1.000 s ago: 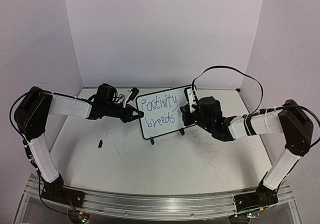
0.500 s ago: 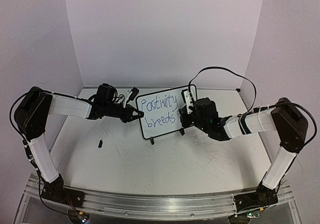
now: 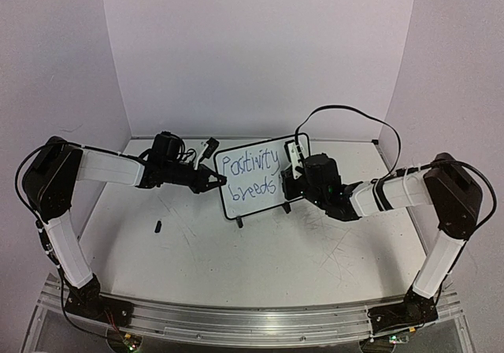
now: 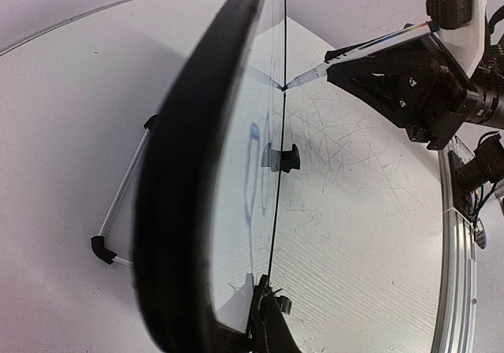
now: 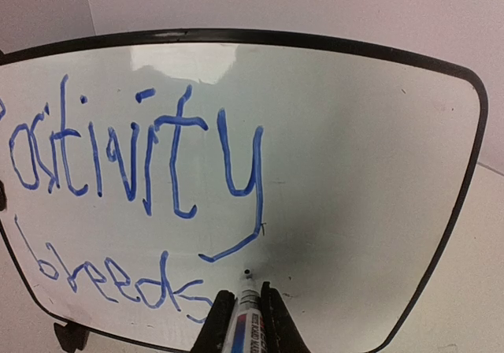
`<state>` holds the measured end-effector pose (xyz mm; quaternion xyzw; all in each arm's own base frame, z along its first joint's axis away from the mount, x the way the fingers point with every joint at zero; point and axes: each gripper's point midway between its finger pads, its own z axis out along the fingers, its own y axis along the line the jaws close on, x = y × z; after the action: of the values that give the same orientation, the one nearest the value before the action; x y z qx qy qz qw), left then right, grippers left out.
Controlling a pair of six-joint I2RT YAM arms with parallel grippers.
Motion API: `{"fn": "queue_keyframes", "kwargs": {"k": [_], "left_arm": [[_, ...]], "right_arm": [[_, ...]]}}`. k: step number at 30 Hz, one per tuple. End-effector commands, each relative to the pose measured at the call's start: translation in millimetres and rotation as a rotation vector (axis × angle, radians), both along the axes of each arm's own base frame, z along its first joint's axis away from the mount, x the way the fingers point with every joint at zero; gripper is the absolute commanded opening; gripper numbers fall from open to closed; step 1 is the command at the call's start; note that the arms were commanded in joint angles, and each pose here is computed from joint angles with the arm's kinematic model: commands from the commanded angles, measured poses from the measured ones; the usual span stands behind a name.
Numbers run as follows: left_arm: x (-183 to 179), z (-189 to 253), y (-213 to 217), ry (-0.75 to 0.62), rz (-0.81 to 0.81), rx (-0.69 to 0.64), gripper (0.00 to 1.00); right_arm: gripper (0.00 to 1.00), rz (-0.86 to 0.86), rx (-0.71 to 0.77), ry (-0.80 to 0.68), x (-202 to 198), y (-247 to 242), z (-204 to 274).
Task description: Write a sentence on the whiteboard
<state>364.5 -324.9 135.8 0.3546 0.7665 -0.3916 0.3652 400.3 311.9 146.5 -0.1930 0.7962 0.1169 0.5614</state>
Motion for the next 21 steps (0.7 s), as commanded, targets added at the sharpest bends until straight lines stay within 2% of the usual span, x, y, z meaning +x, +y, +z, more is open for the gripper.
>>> {"fn": "queue_keyframes", "kwargs": {"k": [1,21], "left_arm": [[39.6,-45.5,47.6,-0.077,0.217,0.252,0.0],[39.3,-46.2,47.9,-0.075,0.217,0.254,0.0]], "right_arm": [[0.0,-0.027,0.022,-0.011,8.8,1.4,5.6],[0.0,-0.04,0.005,0.072,-4.3,-8.9,-30.1]]}}
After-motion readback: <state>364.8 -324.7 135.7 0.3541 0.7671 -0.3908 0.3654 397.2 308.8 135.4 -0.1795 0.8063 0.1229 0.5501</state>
